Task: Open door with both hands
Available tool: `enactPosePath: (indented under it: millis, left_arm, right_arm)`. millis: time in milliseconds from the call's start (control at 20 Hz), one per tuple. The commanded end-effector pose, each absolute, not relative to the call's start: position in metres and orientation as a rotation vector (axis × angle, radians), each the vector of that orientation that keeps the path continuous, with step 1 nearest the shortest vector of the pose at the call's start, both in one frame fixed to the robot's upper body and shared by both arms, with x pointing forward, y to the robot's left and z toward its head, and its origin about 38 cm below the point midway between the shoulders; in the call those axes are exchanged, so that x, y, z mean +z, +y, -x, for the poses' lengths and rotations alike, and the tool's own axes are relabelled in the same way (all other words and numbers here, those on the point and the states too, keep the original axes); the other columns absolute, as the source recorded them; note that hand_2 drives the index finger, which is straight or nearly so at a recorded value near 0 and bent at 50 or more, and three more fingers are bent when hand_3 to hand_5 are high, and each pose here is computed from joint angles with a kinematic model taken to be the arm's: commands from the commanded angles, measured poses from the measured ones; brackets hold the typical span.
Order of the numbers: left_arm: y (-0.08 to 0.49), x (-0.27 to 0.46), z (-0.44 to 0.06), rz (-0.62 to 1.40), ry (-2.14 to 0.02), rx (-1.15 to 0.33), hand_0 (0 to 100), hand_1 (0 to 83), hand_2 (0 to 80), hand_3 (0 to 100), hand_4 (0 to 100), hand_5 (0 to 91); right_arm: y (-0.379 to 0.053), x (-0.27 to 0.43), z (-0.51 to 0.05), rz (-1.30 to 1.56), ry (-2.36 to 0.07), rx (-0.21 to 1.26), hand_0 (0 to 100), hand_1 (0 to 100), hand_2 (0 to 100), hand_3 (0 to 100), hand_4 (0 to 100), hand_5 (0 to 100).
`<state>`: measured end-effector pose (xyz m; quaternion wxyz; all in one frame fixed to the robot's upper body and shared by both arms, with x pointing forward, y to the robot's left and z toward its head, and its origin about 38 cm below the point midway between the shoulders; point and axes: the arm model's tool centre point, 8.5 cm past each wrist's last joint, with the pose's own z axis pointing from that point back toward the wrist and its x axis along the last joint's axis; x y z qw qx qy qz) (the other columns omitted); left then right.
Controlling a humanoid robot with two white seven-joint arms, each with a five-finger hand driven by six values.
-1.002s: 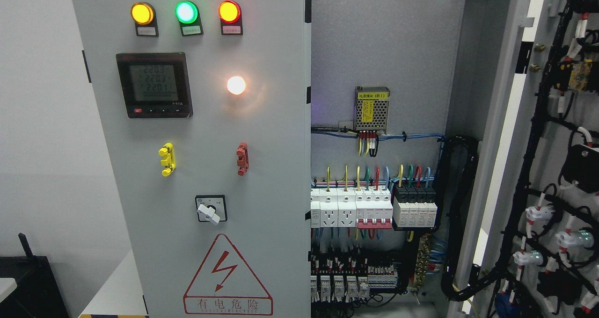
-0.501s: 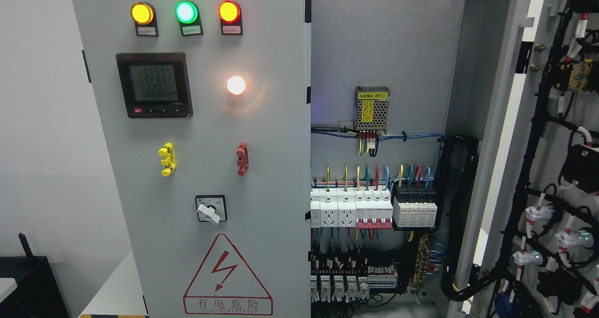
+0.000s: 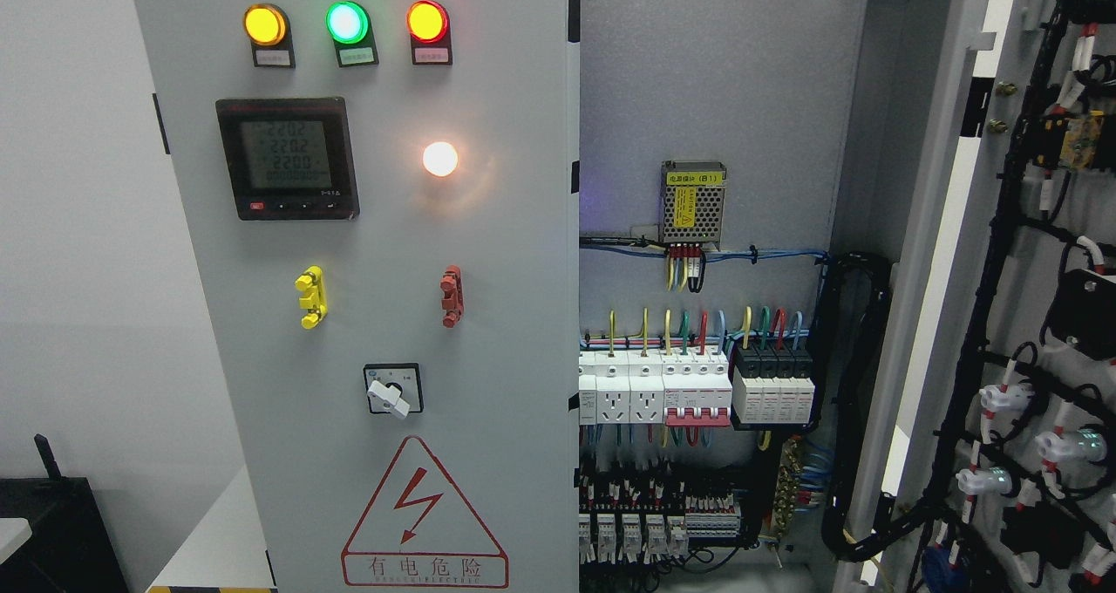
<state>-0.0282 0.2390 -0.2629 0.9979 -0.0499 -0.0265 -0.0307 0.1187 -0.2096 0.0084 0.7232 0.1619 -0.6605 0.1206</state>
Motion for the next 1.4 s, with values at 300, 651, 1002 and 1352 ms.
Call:
enactPosePath:
  millis: [300, 651, 1002, 1352]
  left_arm:
    - [0.234, -0.263, 0.028, 0.107, -0.056, -0.039, 0, 0.0, 0.0, 0, 3, 0.0]
    - [0.234, -0.263, 0.028, 0.107, -0.054, -0.041, 0, 0.0, 0.0, 0, 3, 0.0]
    - [0.234, -0.263, 0.028, 0.107, -0.056, -0.039, 0, 0.0, 0.0, 0, 3, 0.0]
    - [0.234, -0.263, 0.028, 0.107, -0.056, -0.039, 0, 0.0, 0.0, 0, 3, 0.0]
  right_arm:
    - [-0.199, 0.052, -0.19, -0.379, -1.681, 0.321, 11, 0, 0, 0, 0, 0]
    - [-0.195, 0.065, -0.223, -0.372, -1.727, 0.352, 11, 0, 0, 0, 0, 0]
    - [-0.187, 0.081, -0.254, -0.365, -1.758, 0.351, 11, 0, 0, 0, 0, 0]
    - [-0.168, 0.09, -0.29, -0.383, -1.716, 0.315, 11, 0, 0, 0, 0, 0]
